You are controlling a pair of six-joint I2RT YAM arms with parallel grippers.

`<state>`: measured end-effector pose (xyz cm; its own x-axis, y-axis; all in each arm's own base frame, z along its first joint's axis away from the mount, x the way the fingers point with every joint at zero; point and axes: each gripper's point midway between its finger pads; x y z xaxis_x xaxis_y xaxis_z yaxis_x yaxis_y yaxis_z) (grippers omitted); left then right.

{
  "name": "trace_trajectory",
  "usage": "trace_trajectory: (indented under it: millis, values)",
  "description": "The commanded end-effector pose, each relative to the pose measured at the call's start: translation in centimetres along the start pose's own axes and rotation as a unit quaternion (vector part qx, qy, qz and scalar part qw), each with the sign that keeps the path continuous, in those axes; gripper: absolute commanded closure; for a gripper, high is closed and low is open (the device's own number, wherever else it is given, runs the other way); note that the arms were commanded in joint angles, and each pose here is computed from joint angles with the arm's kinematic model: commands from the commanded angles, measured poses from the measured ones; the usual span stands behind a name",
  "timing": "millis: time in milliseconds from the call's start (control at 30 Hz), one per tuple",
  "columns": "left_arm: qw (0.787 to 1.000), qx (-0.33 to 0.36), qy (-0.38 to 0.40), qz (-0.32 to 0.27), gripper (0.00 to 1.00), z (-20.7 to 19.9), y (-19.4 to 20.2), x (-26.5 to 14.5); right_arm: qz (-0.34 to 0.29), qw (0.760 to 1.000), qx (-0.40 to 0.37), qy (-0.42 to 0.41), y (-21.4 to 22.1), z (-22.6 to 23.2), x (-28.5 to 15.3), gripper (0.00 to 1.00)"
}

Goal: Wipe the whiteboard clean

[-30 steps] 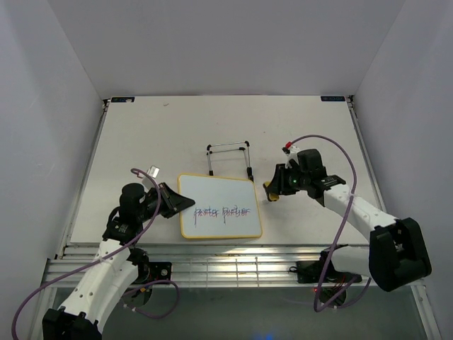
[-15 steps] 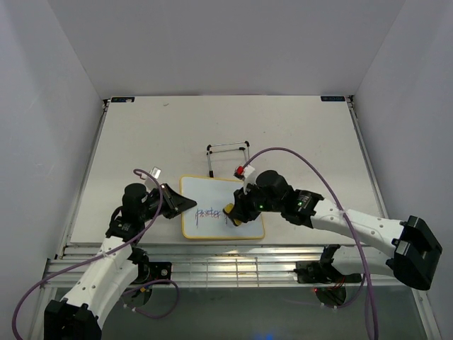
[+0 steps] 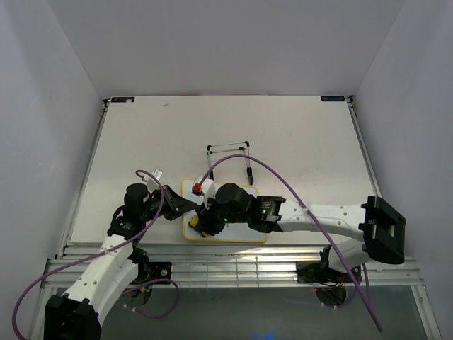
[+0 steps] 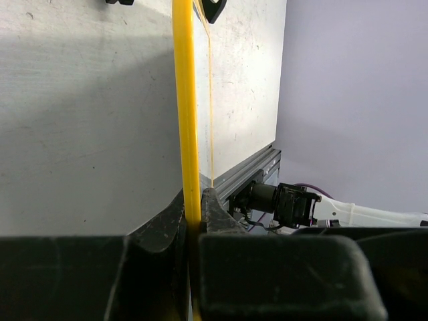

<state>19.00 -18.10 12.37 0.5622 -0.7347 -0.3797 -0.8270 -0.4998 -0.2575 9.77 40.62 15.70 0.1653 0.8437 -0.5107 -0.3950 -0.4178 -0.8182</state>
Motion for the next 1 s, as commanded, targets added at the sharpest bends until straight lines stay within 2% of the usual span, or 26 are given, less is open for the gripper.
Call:
trace_trajectory:
  millis: [0, 300, 533, 967]
  values:
    - [1.0, 0.029, 0.0, -0.011, 1.0, 0.3, -0.2, 0.0, -0.061, 0.998, -0.025, -0.018, -4.6, 2.0, 0.9, 0.82]
    - [1.0, 0.028, 0.002, -0.008, 1.0, 0.4, 0.0, -0.1, -0.041, 0.999, -0.021, -0.017, -3.7, 2.0, 3.1, 0.82]
    - [1.0, 0.03, 0.005, -0.008, 1.0, 0.1, 0.0, -0.2, -0.009, 1.0, -0.005, -0.002, -1.2, 0.8, 3.8, 0.82]
    - [0.999, 0.032, 0.006, -0.005, 1.0, 0.2, 0.2, -0.2, 0.006, 0.992, 0.078, 0.096, 1.8, -8.0, 1.2, 0.82]
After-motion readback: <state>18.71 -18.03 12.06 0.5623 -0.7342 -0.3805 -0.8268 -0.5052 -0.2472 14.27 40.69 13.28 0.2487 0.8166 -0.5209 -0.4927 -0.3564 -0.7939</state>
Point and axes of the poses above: each gripper's point midway between its finger pads, its own x axis out along the fingers, its own z axis along the line the jaws close on, y = z × x, and after that the axes turned 1 degree about -x, right-handed
